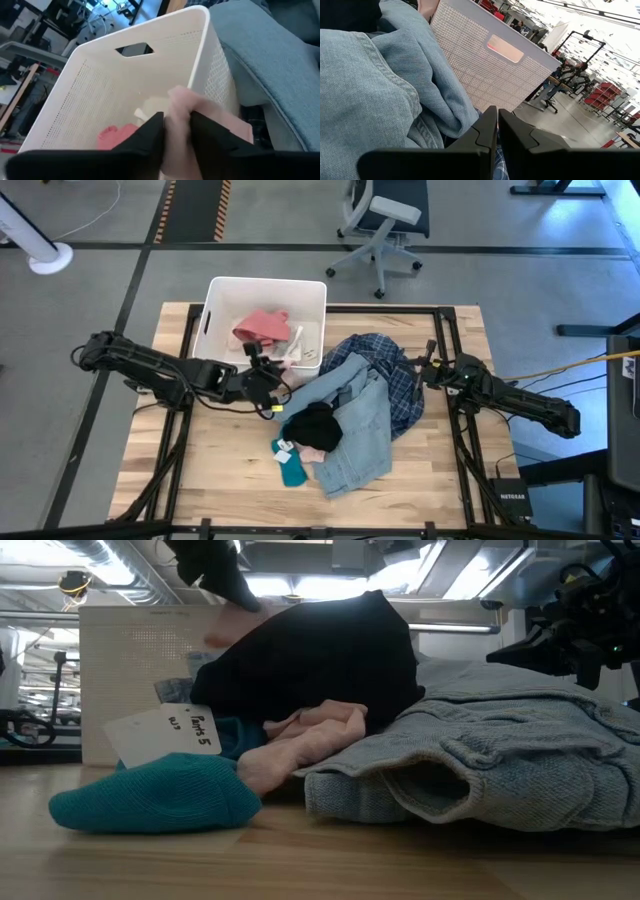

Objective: Sort clothes
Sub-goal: Put the light pink sock into the white laundry bin

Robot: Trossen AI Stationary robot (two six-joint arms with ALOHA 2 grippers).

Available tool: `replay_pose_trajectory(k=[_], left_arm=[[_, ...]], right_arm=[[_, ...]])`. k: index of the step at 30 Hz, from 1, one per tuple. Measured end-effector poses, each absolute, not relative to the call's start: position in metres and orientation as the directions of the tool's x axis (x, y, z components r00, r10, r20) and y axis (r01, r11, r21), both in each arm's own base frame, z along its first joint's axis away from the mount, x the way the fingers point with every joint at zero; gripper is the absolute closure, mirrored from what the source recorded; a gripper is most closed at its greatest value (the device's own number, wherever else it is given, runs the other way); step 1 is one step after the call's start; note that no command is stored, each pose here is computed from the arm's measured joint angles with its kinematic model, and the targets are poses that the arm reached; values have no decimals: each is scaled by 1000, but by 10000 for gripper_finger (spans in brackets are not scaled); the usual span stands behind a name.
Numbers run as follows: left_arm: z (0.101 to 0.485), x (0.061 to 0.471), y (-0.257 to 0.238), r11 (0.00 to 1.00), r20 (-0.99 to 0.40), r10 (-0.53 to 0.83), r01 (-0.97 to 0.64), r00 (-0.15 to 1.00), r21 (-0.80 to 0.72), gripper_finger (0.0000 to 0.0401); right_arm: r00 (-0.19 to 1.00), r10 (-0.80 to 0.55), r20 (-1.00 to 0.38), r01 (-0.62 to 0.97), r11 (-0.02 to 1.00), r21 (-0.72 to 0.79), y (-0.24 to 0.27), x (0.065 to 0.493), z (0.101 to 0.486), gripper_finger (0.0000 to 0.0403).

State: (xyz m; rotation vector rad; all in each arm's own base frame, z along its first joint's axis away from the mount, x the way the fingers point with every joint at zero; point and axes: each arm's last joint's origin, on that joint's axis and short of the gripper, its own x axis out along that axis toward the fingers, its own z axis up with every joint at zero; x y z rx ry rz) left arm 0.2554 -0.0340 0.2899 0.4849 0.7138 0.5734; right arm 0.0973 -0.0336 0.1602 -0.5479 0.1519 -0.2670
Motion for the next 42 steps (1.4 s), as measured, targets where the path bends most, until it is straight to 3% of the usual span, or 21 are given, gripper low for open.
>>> replay_pose_trajectory(k=[7,15,21,30,34,42], left_arm=[[293,255,-35,726,-444,638,-299,628,619,373],[318,245,-38,659,-303,690,-397,658,639,378],[338,230,-22,479,-168,839,-557,517,679,378],[343,219,20,381,-170,916,-650,365,658,377],[337,216,37,433,-245,899,-662,363,611,357],[321,205,60,536,-430,836,-681,342,499,265]], right_arm=[[954,-290,-71,210,820,-532,-34,97,160,368],[954,-290,-71,210,820,-532,-34,97,160,368],[954,-290,-71,209,820,-532,-34,97,160,368],[954,-290,-72,209,820,-532,-34,97,160,368],[954,-290,-71,209,820,-532,-34,97,160,368],[954,-290,-71,210,820,-532,-34,97,160,368]])
